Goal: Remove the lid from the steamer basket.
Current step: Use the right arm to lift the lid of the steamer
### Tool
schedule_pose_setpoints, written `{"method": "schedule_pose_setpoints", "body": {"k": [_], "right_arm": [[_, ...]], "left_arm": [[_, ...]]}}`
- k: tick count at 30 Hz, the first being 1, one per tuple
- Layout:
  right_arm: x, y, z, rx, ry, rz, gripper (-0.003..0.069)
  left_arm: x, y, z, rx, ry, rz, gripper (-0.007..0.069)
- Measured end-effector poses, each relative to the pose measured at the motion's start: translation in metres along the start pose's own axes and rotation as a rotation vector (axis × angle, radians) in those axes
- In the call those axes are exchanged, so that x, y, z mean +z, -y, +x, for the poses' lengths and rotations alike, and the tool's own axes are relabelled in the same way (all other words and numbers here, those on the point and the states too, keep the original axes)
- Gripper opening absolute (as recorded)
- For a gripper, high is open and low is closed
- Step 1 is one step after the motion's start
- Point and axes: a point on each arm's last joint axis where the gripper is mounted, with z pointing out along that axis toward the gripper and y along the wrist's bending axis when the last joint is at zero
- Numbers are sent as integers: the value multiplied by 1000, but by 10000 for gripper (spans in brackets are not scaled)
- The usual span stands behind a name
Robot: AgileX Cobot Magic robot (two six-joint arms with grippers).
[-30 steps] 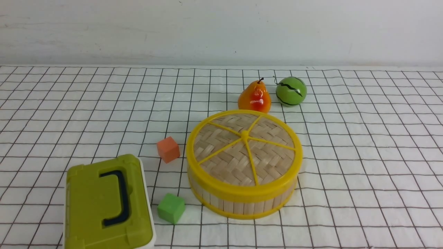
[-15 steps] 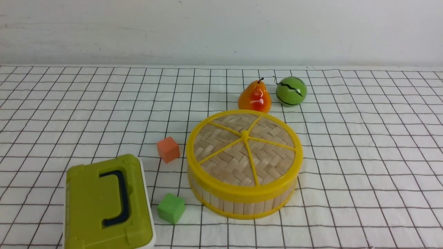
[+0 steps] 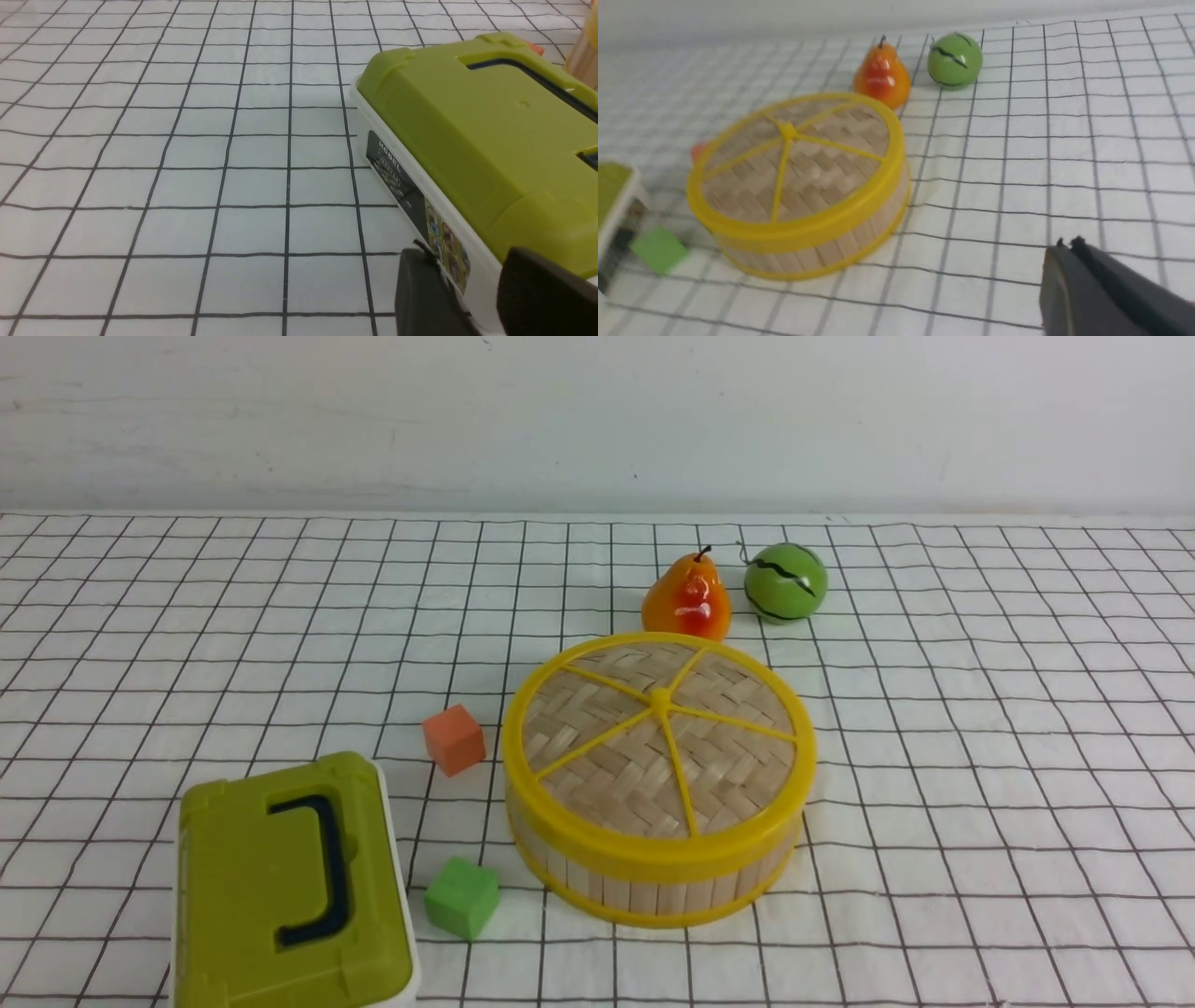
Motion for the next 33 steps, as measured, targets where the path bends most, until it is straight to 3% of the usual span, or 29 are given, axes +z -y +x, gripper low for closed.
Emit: {"method": "schedule_pose_setpoints", "body": {"k": [4,9,15,27,33], "right_arm": [[13,0,-48,-152,-137,-4,-22],[48,-16,-96,-276,-337,-127,-22],[101,-41,-129,-312,-503,-222,-22],[228,-111,-124,-445,-751,-325,-1],[275,-140,-111,-479,-774,-358,153]], "left_arm": [[0,0,0,0,0,0,239],[0,0,0,0,0,0,239],[0,0,0,0,0,0,239],[0,0,0,0,1,0,239],[0,0,0,0,1,0,239]]}}
